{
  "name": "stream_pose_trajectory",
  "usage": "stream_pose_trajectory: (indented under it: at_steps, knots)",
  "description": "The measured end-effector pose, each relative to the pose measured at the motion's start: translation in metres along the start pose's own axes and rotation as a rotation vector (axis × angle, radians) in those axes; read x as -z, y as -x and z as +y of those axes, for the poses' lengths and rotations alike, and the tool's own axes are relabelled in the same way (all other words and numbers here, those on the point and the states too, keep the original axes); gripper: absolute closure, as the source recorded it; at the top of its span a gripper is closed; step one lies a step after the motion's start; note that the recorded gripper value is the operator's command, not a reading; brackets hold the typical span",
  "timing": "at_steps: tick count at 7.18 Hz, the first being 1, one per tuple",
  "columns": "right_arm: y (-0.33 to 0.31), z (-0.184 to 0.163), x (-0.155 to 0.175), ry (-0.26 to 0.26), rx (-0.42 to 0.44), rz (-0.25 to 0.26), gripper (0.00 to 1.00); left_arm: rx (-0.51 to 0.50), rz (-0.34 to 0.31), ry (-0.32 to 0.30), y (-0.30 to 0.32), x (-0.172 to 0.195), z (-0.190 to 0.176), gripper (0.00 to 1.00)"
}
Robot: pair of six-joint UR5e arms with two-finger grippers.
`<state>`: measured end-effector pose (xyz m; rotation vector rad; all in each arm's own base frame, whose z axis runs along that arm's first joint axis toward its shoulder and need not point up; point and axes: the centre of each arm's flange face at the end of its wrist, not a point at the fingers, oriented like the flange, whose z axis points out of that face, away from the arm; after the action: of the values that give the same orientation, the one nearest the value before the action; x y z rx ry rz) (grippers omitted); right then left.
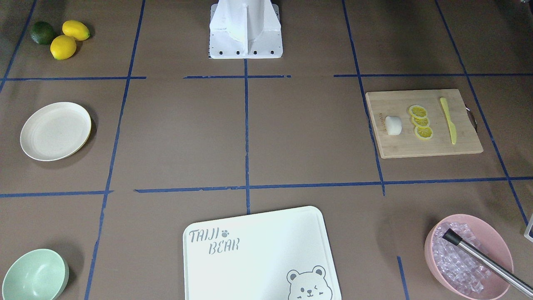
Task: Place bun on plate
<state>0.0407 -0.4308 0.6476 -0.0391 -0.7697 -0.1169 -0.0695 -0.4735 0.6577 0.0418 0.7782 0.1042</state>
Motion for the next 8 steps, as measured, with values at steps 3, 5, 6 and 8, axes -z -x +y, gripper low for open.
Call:
stream_pose_trajectory:
  at_steps: [3,5,6,8]
  knots:
    - [0.043,-0.022,-0.047,-0.116,-0.035,-0.046,0.0,0.001,0.003,0.001,0.0,0.0,0.001,0.0]
    - [0.088,-0.022,-0.09,-0.19,-0.034,-0.088,0.02,0.0,0.004,-0.001,-0.001,0.0,0.001,0.0]
    - [0.104,-0.015,-0.105,-0.19,-0.027,-0.102,0.03,-0.001,0.004,-0.002,-0.001,0.0,0.001,0.0]
    - [0.127,-0.007,-0.128,-0.157,-0.003,-0.11,0.26,-0.003,0.004,-0.003,-0.002,0.001,0.0,0.0]
